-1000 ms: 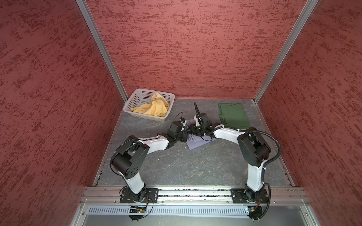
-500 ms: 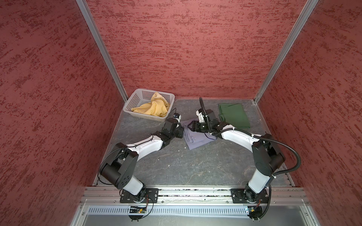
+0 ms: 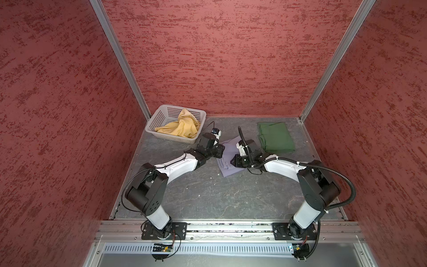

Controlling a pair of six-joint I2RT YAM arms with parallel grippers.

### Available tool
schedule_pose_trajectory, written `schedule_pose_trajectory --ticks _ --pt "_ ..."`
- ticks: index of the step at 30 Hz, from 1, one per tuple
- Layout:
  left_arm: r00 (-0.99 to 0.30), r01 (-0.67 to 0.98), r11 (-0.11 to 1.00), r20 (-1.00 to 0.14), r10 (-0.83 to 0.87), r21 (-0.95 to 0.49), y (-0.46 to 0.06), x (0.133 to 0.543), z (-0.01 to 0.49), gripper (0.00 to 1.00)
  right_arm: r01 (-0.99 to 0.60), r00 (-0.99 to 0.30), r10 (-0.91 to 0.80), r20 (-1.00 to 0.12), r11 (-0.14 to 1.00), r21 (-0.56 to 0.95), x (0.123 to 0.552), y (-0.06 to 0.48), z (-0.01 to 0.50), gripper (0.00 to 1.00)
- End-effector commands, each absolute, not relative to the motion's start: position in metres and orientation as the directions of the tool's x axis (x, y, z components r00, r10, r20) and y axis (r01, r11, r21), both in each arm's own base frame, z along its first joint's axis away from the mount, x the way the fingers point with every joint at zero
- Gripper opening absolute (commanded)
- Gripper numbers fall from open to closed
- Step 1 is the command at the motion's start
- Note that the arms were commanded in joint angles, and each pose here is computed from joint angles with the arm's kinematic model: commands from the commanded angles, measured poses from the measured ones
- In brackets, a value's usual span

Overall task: Fold and stack skirts
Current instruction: Smooth out the skirt at the center of the table.

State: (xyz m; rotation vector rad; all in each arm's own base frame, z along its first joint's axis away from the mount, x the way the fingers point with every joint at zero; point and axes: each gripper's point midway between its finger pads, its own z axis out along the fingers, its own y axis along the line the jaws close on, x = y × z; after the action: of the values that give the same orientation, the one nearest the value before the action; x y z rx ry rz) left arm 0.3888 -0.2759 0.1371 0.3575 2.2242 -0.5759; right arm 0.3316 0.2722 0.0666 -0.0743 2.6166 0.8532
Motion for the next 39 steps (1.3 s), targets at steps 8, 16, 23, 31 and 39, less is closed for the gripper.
schedule_pose_trajectory --ticks 8,16,23,31,39 --pt "-0.749 0.325 0.882 -0.662 0.021 -0.340 -0.289 0.401 0.062 0.26 -0.111 -0.933 0.109 -0.343 0.820 0.562 0.319 0.261 0.039 0.21" --pt "-0.794 0.271 0.901 -0.607 0.010 -0.340 -0.277 0.402 0.025 0.25 -0.058 -0.940 0.120 -0.318 0.865 0.499 0.315 0.247 0.016 0.19" --pt "-0.795 0.278 0.897 -0.607 0.015 -0.343 -0.273 0.399 0.023 0.26 -0.048 -0.945 0.119 -0.304 0.870 0.490 0.309 0.243 0.011 0.19" --pt "-0.750 0.332 0.878 -0.661 0.025 -0.344 -0.278 0.401 0.060 0.33 -0.231 -0.880 0.036 -0.474 0.838 0.493 0.328 0.256 0.082 0.42" --pt "-0.725 0.354 0.863 -0.689 0.009 -0.361 -0.279 0.387 0.091 0.41 -0.336 -0.763 0.009 -0.646 0.849 0.409 0.367 0.248 0.151 0.62"
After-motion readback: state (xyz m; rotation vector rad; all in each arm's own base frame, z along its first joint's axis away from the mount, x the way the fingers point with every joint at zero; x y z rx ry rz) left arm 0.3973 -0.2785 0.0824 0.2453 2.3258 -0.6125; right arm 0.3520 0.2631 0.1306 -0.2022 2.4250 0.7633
